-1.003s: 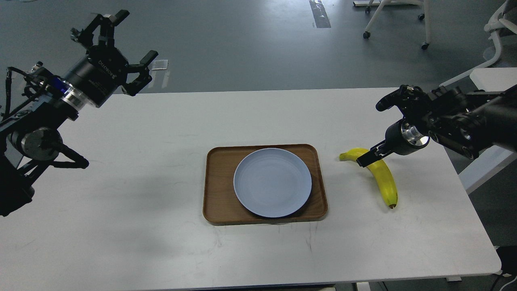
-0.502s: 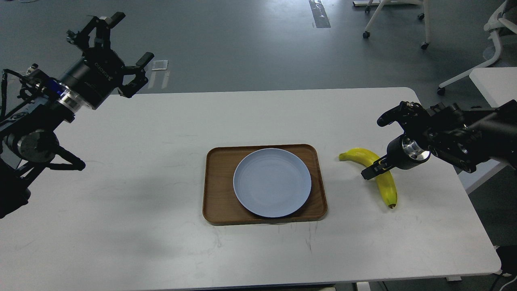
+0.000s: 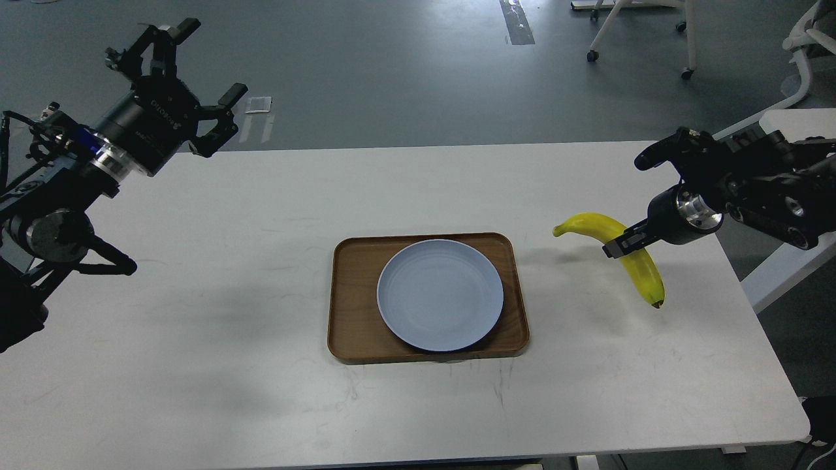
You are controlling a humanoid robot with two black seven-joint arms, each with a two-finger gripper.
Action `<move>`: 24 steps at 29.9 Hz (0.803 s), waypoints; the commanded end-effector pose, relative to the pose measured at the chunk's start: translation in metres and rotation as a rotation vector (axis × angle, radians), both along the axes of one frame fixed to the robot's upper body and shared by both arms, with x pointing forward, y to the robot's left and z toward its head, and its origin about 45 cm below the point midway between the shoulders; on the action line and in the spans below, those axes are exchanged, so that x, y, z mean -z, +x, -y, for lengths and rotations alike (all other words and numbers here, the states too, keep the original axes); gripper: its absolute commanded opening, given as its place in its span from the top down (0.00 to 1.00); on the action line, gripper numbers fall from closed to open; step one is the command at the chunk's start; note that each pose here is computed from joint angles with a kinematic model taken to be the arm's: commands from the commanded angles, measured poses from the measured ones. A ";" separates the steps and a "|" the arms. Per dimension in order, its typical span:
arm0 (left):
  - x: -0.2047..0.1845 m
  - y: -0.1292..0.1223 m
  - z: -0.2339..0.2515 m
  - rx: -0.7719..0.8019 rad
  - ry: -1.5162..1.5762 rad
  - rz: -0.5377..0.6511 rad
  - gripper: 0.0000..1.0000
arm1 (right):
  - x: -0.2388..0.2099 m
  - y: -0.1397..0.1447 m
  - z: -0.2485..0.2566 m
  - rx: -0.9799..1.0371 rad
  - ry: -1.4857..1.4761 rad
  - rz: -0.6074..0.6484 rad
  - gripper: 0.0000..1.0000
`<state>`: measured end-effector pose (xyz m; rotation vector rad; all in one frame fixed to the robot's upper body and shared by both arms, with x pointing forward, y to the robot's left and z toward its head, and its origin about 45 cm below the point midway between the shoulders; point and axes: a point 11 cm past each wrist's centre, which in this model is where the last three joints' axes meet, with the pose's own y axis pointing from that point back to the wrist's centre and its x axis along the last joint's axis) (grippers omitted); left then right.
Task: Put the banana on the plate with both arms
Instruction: 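Lift the banana with the right gripper toward the plate, then lower the banana onto the plate and open the right gripper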
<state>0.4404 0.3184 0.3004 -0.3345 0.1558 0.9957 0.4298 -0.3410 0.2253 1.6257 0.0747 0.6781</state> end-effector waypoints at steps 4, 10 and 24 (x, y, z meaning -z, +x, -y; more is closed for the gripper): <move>-0.001 -0.001 0.003 0.011 -0.003 0.002 0.02 | -0.025 0.016 -0.055 -0.063 0.080 0.033 0.86; -0.002 -0.002 0.002 0.011 -0.001 0.003 0.02 | -0.013 0.020 -0.138 -0.156 0.162 0.008 0.86; 0.003 -0.006 -0.001 0.010 0.005 -0.008 0.02 | 0.038 0.006 -0.212 -0.182 0.245 -0.055 0.83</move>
